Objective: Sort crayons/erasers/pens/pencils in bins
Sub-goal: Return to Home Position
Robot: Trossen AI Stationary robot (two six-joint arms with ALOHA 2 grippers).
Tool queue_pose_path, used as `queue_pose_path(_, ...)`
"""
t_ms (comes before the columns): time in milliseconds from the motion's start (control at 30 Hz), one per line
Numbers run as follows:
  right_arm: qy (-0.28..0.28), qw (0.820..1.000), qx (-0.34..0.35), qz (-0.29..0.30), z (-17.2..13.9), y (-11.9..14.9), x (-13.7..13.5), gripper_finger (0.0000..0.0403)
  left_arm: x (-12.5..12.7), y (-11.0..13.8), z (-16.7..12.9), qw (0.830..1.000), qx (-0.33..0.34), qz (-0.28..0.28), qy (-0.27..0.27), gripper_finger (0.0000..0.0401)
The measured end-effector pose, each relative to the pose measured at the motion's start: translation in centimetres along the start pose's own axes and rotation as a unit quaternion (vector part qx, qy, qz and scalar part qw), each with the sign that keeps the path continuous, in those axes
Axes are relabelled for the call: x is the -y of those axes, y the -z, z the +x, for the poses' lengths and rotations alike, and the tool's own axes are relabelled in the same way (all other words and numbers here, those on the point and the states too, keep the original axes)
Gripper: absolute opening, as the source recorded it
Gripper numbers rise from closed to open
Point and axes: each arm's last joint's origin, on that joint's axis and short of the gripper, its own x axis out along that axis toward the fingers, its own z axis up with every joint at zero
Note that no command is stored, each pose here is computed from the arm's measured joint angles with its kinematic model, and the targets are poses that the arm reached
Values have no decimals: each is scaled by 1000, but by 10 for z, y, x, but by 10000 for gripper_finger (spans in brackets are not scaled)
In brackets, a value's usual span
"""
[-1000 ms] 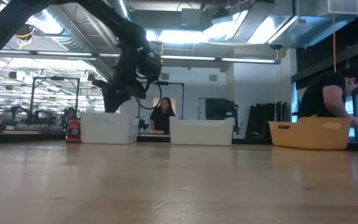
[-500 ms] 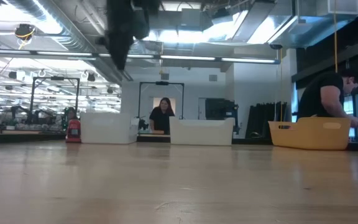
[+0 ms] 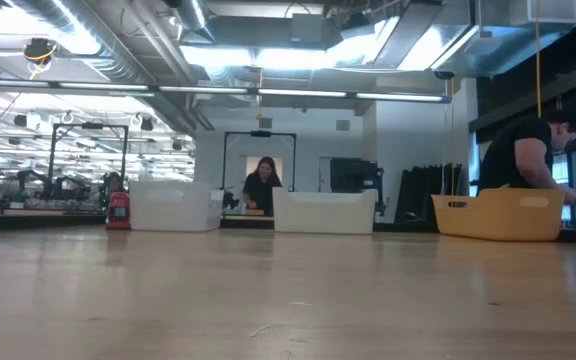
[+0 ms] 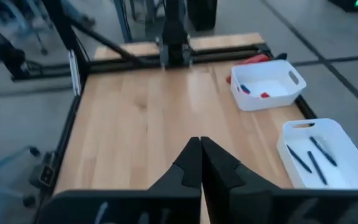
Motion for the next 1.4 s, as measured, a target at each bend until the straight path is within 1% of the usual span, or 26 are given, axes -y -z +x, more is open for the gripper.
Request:
queue_pose_path(100, -10, 999, 44, 22, -6, 20, 7, 1, -3, 12, -14, 999, 48, 0, 5, 0)
queue_pose_path(200, -38, 994, 93, 31, -11, 38, 13, 1, -7, 25, -17, 996, 81, -3, 21, 0)
queue_pose_path(333, -70, 985, 150, 44, -20, 60, 21, 1, -12, 42, -11, 990, 120, -3, 73, 0)
queue_pose_path(367, -75, 983, 164, 46, -22, 65, 24, 0, -13, 45, -10, 986, 135, 0, 93, 0)
queue_pose_path(433, -85, 977, 189, 49, -27, 73, 28, 0, -17, 49, -8, 978, 162, 17, 133, 0)
queue_pose_path(500, -101, 972, 206, 51, -31, 82, 31, 0, -19, 52, -6, 965, 194, 42, 174, 0)
queue_pose_path(600, -108, 967, 222, 53, -32, 95, 35, 0, -25, 57, -2, 945, 228, 73, 224, 0)
queue_pose_path(700, -127, 960, 244, 47, -34, 108, 38, 0, -34, 64, 3, 928, 258, 72, 258, 0)
queue_pose_path(800, -141, 949, 276, 57, -34, 120, 41, 0, -44, 72, 9, 910, 292, 51, 289, 0)
queue_pose_path(900, -160, 937, 303, 61, -36, 132, 44, 0, -52, 82, 18, 895, 317, 37, 311, 0)
queue_pose_path(933, -162, 935, 311, 63, -37, 135, 45, 0, -54, 86, 21, 893, 320, 34, 315, 0)
queue_pose_path(1133, -163, 922, 342, 74, -40, 157, 53, 0, -67, 108, 37, 888, 334, -2, 316, 0)
queue_pose_path(1233, -161, 914, 363, 82, -42, 167, 57, 0, -72, 118, 43, 882, 346, -14, 320, 0)
queue_pose_path(1300, -164, 910, 372, 84, -43, 174, 59, 0, -76, 123, 45, 875, 360, -22, 324, 0)
queue_pose_path(1367, -161, 910, 371, 85, -39, 176, 58, 0, -80, 129, 46, 866, 377, -30, 327, 0)
queue_pose_path(1400, -159, 914, 364, 82, -37, 177, 58, 0, -82, 131, 47, 862, 384, -33, 329, 0)
